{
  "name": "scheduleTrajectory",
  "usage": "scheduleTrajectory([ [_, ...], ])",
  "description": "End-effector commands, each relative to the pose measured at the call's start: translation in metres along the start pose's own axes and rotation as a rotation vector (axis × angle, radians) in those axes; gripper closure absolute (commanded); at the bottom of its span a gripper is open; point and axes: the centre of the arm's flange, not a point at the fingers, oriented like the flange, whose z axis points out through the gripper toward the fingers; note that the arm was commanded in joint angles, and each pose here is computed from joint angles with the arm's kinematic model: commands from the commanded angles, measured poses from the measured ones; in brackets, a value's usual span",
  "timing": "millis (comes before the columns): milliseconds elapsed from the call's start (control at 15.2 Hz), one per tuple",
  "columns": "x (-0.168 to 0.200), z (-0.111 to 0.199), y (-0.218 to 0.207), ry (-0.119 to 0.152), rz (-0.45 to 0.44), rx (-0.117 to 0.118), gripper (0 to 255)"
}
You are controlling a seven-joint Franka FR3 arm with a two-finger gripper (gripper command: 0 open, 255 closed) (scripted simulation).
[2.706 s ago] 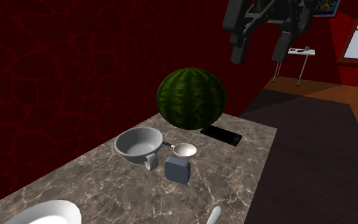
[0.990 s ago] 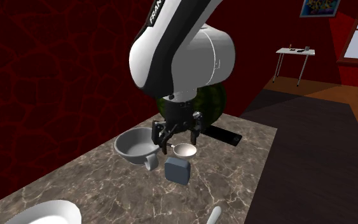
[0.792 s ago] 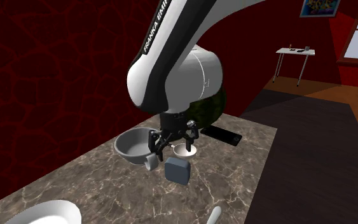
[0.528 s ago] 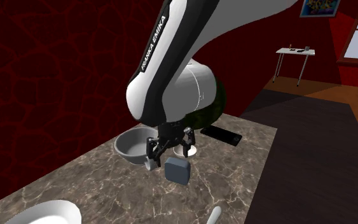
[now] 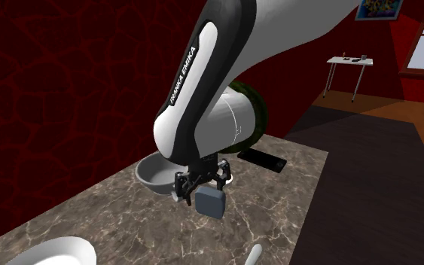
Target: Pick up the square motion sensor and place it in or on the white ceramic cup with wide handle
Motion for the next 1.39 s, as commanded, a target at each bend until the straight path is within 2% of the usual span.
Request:
scheduleTrajectory([
  [0, 0.000, 0.000, 0.000, 0.000, 0.000, 0.000, 0],
  [198, 0.000, 0.000, 0.000, 0.000, 0.000, 0.000, 0],
  [264, 0.000, 0.000, 0.000, 0.000, 0.000, 0.000, 255],
  [858, 0.000, 0.000, 0.000, 0.000, 0.000, 0.000, 255],
  [1320, 0.000, -0.037, 0.001, 0.000, 0.000, 0.000, 255],
])
